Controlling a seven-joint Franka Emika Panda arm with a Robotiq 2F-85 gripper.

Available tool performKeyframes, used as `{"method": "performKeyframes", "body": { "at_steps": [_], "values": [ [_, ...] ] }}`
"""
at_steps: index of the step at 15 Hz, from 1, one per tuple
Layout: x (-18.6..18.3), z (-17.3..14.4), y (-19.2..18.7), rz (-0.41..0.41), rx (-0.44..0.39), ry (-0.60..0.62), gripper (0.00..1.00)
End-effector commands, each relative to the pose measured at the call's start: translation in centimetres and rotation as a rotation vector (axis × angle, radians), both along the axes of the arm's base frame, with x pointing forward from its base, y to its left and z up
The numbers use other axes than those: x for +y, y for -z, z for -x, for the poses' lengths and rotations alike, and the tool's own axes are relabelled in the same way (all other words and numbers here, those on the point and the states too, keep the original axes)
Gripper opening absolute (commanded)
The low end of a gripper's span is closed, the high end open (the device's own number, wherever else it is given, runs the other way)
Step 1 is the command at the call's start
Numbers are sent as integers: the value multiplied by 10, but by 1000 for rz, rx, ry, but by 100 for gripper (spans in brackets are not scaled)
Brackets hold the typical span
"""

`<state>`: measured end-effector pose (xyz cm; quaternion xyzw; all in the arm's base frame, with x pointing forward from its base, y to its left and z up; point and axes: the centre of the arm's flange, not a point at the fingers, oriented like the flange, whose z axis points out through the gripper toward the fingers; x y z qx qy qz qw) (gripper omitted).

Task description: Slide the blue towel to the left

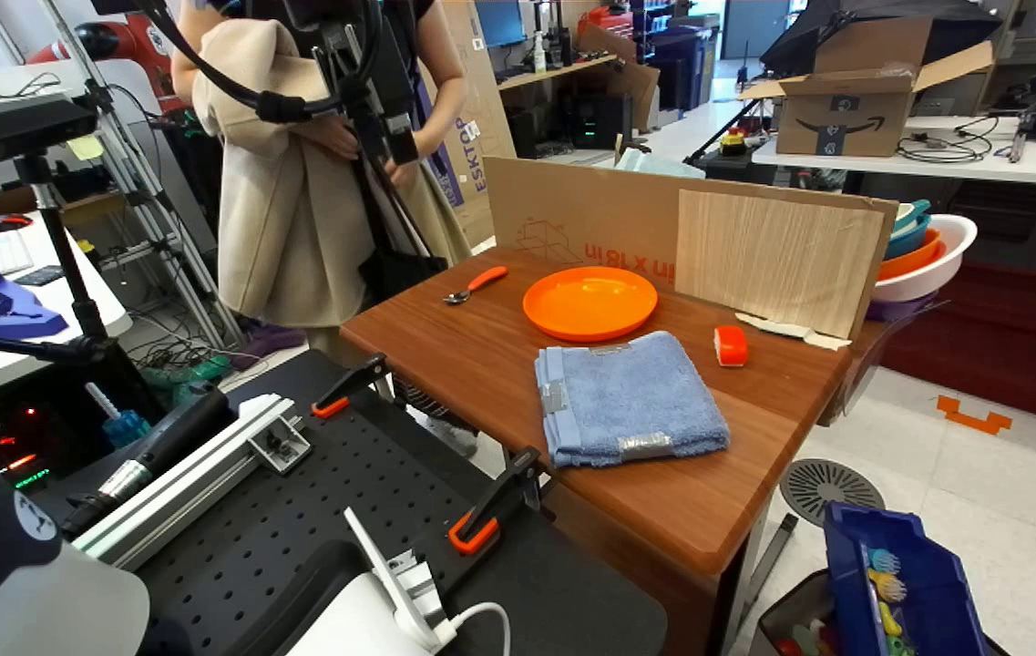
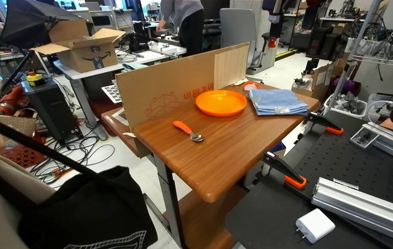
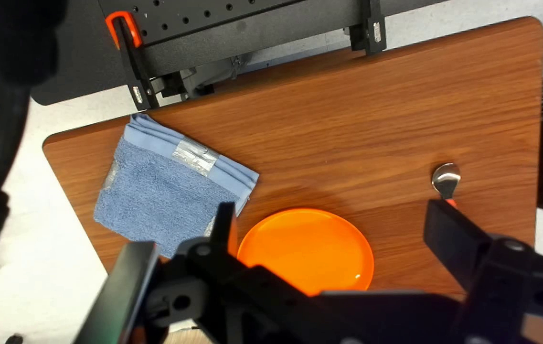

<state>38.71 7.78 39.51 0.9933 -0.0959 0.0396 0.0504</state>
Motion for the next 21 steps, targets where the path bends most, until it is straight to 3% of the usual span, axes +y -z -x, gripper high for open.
{"method": "performKeyframes", "body": {
  "at_steps": [1, 13, 21],
  "values": [
    [0, 0, 0, 0, 0, 0, 100],
    [-35, 13, 21, -15, 1, -134, 100],
    [-107, 32, 58, -25, 11, -231, 100]
  ]
}}
